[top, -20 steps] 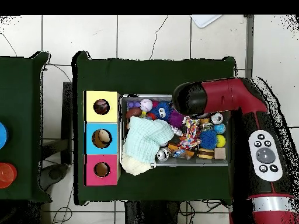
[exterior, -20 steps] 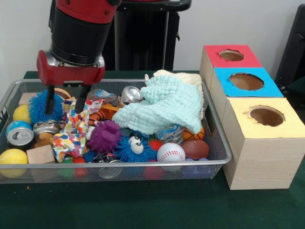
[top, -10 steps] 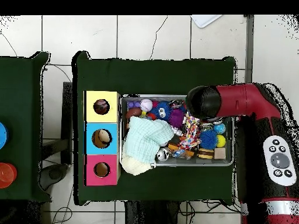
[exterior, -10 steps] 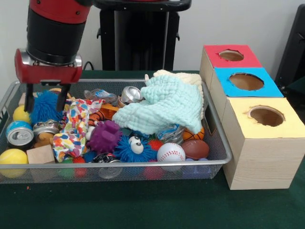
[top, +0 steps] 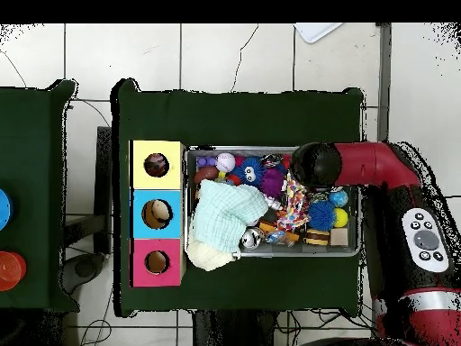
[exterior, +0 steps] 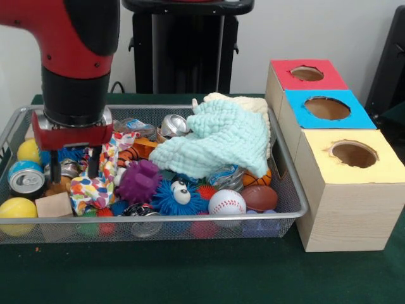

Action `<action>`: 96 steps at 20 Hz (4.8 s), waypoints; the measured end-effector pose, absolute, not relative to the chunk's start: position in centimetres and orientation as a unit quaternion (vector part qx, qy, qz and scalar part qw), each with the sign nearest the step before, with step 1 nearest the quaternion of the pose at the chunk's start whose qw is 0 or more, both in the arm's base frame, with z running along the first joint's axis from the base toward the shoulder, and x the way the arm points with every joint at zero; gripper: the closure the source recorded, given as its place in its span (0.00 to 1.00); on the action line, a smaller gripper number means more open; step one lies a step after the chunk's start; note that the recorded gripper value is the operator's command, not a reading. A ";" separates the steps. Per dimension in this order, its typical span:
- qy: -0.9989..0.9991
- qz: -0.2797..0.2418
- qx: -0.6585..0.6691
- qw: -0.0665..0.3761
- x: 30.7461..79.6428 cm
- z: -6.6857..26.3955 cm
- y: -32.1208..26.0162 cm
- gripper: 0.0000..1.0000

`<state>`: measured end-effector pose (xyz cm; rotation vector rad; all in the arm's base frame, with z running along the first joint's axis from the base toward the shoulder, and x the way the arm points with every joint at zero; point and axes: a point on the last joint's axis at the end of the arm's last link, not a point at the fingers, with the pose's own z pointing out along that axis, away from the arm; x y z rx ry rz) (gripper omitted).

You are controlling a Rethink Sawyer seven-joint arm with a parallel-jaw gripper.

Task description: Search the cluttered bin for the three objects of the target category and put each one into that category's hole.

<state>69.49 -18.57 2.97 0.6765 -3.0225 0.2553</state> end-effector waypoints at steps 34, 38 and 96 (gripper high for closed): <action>-0.964 0.062 0.260 0.012 69.0 3.0 -12.3 1.00; -0.961 0.069 0.264 0.034 69.2 7.5 -10.4 1.00; -0.994 0.007 0.112 -0.015 69.6 9.3 21.2 1.00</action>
